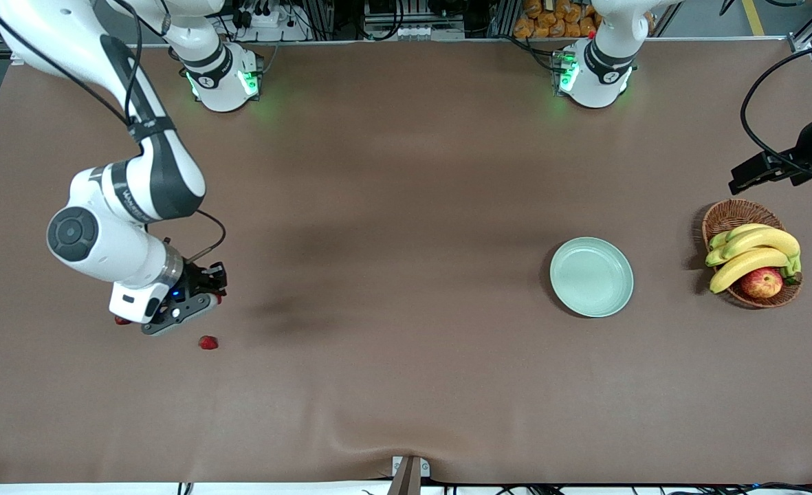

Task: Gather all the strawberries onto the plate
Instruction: 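Carry the strawberry toward the plate and release it mid-table, then reach the left gripper to the strawberry while the right gripper withdraws, then grasp the strawberry with the left gripper and lift it, then lower the strawberry onto the plate while the right gripper carries another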

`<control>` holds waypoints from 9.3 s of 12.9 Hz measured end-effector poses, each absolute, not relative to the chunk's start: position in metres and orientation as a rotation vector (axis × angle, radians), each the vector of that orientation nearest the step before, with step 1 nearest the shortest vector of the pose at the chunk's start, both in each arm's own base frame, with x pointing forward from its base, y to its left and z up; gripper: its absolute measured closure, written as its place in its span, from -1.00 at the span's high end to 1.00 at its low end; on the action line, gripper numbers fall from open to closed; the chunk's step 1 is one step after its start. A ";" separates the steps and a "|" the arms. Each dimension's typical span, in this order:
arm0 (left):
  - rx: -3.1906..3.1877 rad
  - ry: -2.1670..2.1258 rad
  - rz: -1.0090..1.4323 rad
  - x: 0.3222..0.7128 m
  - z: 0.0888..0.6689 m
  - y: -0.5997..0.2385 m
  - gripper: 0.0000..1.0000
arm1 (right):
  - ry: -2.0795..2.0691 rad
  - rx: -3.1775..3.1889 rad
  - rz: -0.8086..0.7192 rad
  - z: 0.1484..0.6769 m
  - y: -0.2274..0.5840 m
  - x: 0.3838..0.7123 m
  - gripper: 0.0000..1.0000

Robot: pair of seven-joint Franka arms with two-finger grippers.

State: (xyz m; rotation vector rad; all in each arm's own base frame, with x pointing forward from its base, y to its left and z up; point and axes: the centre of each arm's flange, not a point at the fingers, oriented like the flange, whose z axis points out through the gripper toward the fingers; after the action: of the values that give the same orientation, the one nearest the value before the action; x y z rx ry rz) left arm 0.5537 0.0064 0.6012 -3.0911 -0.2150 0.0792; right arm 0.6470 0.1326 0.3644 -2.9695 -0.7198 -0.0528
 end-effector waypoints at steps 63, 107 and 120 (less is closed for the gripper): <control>-3.087 -0.749 0.106 0.602 0.399 -0.265 1.00 | -1.132 -2.982 -0.205 0.216 0.046 0.727 1.00; -2.668 -1.518 0.057 0.668 0.297 -0.185 -0.40 | -1.087 -2.792 -0.283 0.244 0.224 0.706 -0.37; -2.624 -1.445 0.264 0.630 0.186 -0.081 0.13 | -1.106 -2.725 -0.167 0.233 0.544 0.502 -0.37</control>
State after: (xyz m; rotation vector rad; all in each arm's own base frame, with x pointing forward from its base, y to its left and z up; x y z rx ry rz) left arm 0.6300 -0.0807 0.1863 -2.6236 -1.4454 0.2644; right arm 0.5024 0.5436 0.2333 -2.7255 -1.1063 -0.1665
